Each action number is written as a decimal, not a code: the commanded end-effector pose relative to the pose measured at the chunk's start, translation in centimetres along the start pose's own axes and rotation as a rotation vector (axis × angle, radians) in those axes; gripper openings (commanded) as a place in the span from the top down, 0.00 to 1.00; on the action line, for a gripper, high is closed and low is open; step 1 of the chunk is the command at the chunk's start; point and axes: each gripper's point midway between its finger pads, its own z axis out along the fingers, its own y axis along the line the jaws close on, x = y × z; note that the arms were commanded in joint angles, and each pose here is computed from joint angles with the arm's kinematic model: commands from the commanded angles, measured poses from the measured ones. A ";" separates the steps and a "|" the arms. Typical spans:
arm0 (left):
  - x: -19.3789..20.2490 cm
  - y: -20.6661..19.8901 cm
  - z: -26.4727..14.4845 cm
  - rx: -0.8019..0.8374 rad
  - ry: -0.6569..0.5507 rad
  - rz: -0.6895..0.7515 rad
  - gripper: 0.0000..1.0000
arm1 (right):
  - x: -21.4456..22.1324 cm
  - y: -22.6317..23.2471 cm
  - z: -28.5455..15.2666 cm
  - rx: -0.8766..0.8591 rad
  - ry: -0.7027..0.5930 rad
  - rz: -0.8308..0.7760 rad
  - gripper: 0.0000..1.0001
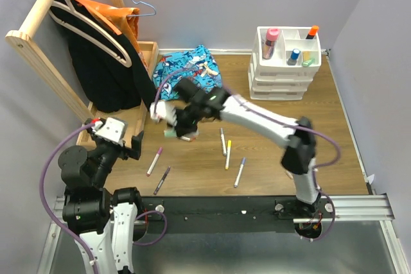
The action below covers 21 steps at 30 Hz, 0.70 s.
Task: Sort the stationery into containers
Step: Pick up the pen from the center of the board, then place the pen in the storage box.
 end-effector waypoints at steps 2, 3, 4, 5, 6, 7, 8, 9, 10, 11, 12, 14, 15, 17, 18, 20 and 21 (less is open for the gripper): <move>-1.4 -4.6 1.8 0.337 -0.164 0.152 0.01 | -3.1 -10.9 -19.8 0.517 -0.432 0.343 0.99; -1.4 -5.3 2.2 0.402 -0.168 0.144 0.01 | -2.9 -11.9 -22.7 0.588 -0.487 0.355 0.99; -1.6 -5.2 2.8 0.414 -0.169 0.142 0.01 | -3.4 -12.7 -26.7 0.696 -0.578 0.329 0.99; -1.0 -4.7 4.2 0.429 -0.129 0.109 0.01 | -1.6 -14.5 -30.3 0.834 -0.598 0.365 1.00; -1.0 -4.3 4.9 0.429 -0.114 0.092 0.01 | -1.1 -15.2 -32.9 0.922 -0.631 0.364 0.99; -1.1 -3.7 5.7 0.417 -0.099 0.078 0.01 | -1.8 -15.4 -37.2 1.041 -0.721 0.320 0.99; -1.3 -3.6 6.8 0.445 -0.074 0.081 0.01 | 0.5 -16.3 -39.4 1.127 -0.725 0.337 0.99; -1.4 -3.7 7.4 0.463 -0.059 0.087 0.01 | 1.5 -16.8 -41.5 1.204 -0.749 0.351 0.99; -1.3 -3.1 8.3 0.436 -0.027 0.097 0.01 | 1.3 -17.0 -44.3 1.286 -0.815 0.317 0.99; -1.9 -4.8 9.5 0.511 -0.019 0.140 0.01 | 3.5 -17.5 -46.6 1.363 -0.820 0.338 0.99; -1.9 -5.3 10.1 0.523 -0.002 0.172 0.01 | 4.5 -17.8 -48.0 1.406 -0.849 0.378 0.99; -1.6 -6.4 12.1 0.545 0.054 0.228 0.01 | 7.7 -19.0 -51.0 1.505 -0.865 0.426 0.99; -1.8 -7.9 12.4 0.589 0.051 0.235 0.01 | 8.5 -19.3 -52.0 1.529 -0.890 0.455 0.99; -2.4 -8.6 14.0 0.599 0.032 0.203 0.01 | 11.3 -20.3 -53.7 1.595 -0.871 0.502 1.00; -2.7 -9.2 14.4 0.610 0.031 0.174 0.01 | 12.5 -21.1 -54.2 1.619 -0.875 0.533 1.00; -2.5 -9.9 15.6 0.628 0.034 0.178 0.01 | 15.3 -21.9 -55.5 1.657 -0.870 0.580 1.00; -2.4 -10.1 15.9 0.632 0.036 0.178 0.01 | 16.9 -22.8 -55.2 1.665 -0.848 0.605 0.99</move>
